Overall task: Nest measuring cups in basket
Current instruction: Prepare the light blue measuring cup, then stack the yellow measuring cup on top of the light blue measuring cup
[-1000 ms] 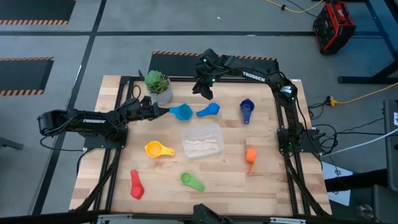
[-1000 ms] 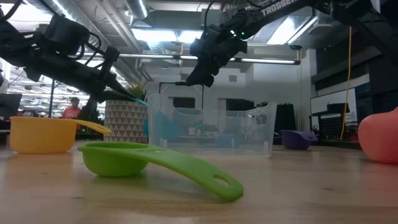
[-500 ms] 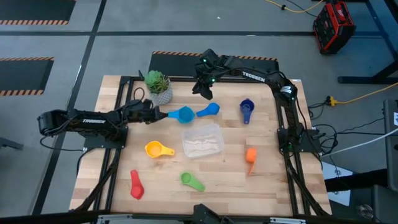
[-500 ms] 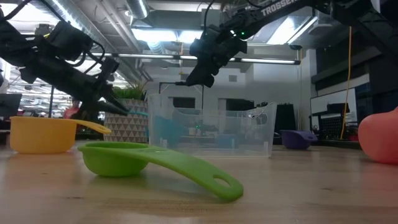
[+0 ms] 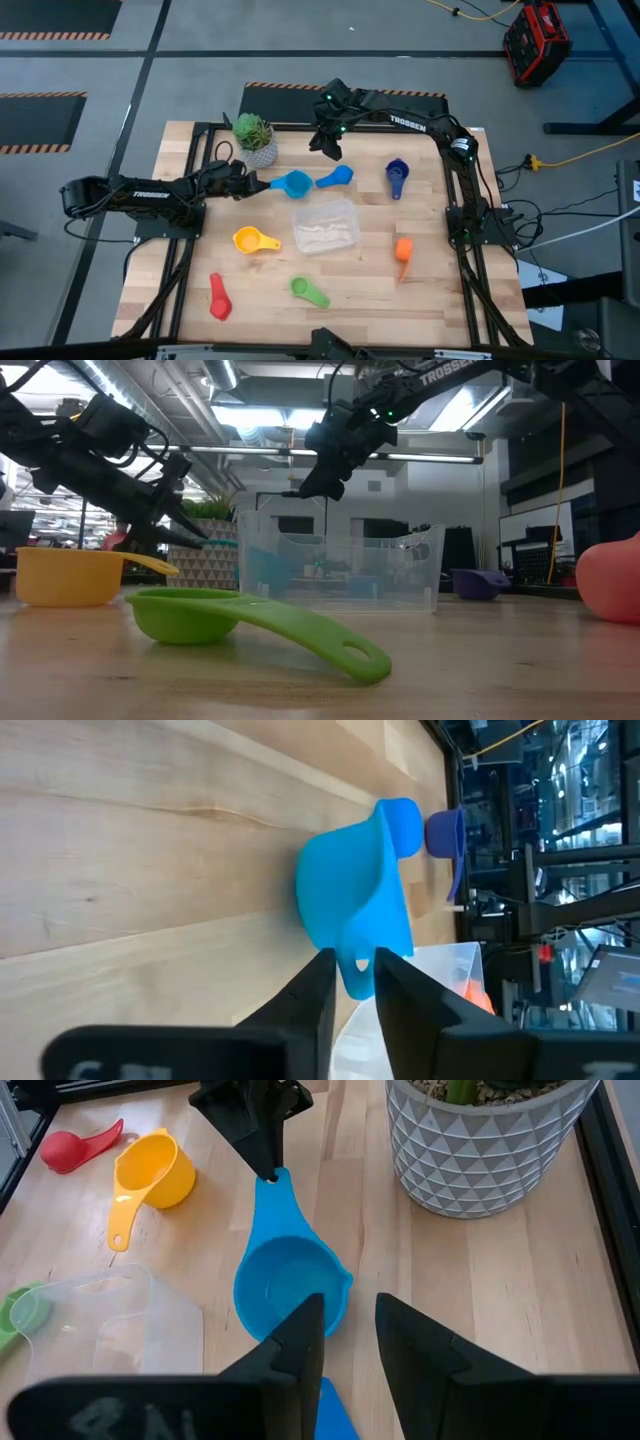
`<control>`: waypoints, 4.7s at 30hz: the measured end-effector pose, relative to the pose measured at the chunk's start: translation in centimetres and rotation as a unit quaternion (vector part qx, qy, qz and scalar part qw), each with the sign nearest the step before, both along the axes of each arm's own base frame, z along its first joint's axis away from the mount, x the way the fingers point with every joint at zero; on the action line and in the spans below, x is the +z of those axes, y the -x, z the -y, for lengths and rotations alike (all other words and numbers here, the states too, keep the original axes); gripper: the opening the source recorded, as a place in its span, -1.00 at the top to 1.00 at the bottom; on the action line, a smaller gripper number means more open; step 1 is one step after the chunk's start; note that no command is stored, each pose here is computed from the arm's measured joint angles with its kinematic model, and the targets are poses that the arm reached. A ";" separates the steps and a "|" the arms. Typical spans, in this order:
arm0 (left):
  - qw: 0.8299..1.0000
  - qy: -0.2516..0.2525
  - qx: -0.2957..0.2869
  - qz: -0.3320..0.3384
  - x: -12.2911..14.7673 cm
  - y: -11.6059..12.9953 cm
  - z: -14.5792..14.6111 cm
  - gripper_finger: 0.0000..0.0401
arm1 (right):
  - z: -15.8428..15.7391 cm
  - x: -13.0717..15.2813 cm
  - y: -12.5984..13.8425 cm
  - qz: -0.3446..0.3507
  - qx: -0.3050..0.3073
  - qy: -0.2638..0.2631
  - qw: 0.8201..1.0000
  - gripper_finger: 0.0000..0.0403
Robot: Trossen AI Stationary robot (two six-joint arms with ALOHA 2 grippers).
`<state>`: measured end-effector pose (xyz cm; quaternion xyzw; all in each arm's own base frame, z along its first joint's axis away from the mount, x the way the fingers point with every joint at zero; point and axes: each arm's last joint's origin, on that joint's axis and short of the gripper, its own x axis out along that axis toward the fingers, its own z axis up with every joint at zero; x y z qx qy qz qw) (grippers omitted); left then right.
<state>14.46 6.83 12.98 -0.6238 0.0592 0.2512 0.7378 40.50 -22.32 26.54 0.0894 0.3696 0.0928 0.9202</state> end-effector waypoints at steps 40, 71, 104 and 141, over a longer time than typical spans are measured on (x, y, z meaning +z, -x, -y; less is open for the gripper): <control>0.994 0.081 0.026 -0.062 -0.9 1.4 0.7 0.41 | 1.2 -0.4 1.3 -0.026 0.000 -0.001 1.000 0.51; 0.967 0.064 -0.106 -0.224 13.3 -0.1 4.8 0.41 | 0.8 7.0 8.4 -0.025 -0.001 0.014 1.000 0.51; 0.832 0.218 -0.088 -0.503 6.3 -3.9 11.8 0.41 | 0.1 6.8 7.7 -0.025 0.010 0.018 0.999 0.51; 0.813 0.172 -0.055 -0.553 3.4 -5.4 12.0 0.76 | 0.1 6.9 7.7 -0.024 0.010 0.020 0.999 0.51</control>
